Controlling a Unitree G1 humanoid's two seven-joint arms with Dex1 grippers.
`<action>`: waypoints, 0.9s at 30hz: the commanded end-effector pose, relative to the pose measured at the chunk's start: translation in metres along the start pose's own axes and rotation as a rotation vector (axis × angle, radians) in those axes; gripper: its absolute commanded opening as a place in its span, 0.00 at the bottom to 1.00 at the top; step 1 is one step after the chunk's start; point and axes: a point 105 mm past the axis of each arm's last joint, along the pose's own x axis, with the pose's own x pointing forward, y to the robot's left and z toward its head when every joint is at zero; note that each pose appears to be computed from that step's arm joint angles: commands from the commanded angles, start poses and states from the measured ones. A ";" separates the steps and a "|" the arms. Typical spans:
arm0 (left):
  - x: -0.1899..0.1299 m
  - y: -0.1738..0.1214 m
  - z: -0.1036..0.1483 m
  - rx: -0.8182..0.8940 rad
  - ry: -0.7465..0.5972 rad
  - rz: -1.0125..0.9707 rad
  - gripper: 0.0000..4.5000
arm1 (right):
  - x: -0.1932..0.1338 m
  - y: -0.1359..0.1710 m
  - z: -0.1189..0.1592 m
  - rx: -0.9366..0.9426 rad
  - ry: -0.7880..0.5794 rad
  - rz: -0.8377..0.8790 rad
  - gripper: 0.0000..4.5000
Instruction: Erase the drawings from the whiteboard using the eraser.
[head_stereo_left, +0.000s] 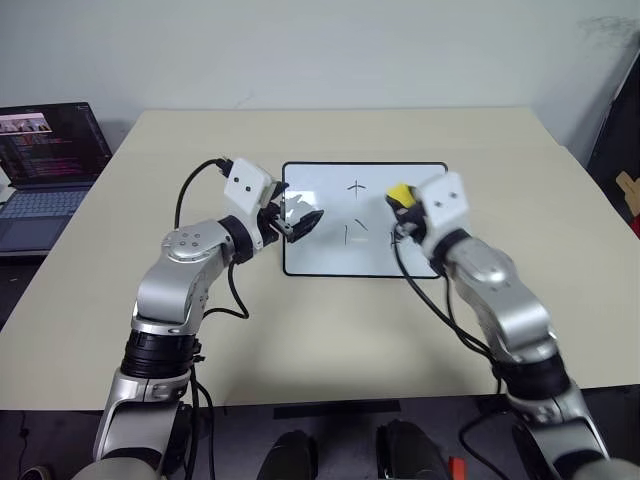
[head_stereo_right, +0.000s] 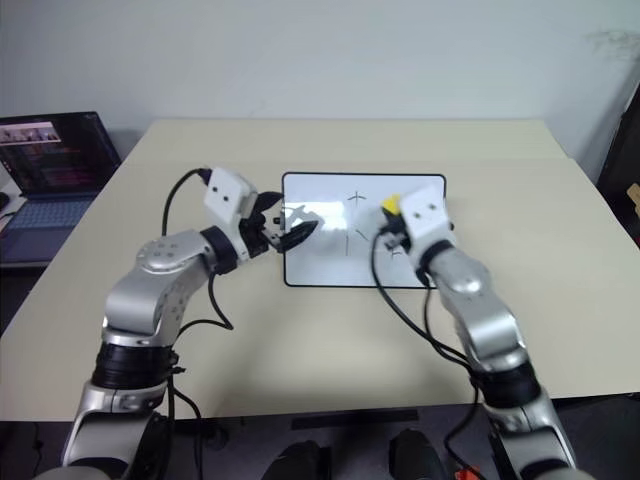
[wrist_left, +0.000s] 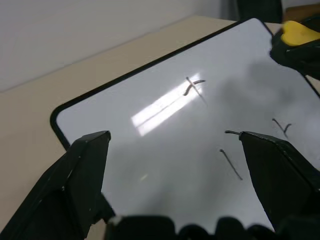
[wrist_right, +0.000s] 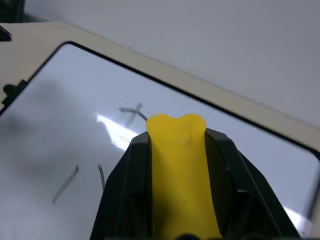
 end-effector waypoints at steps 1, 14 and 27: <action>0.000 0.006 0.010 0.027 -0.024 0.026 1.00 | 0.028 0.008 0.019 -0.084 -0.074 0.031 0.25; -0.006 0.003 0.005 0.031 -0.022 0.015 1.00 | 0.065 0.017 -0.007 -0.183 -0.016 0.057 0.25; -0.004 -0.001 0.004 0.027 -0.024 -0.002 1.00 | 0.051 0.001 -0.048 -0.250 0.129 0.049 0.25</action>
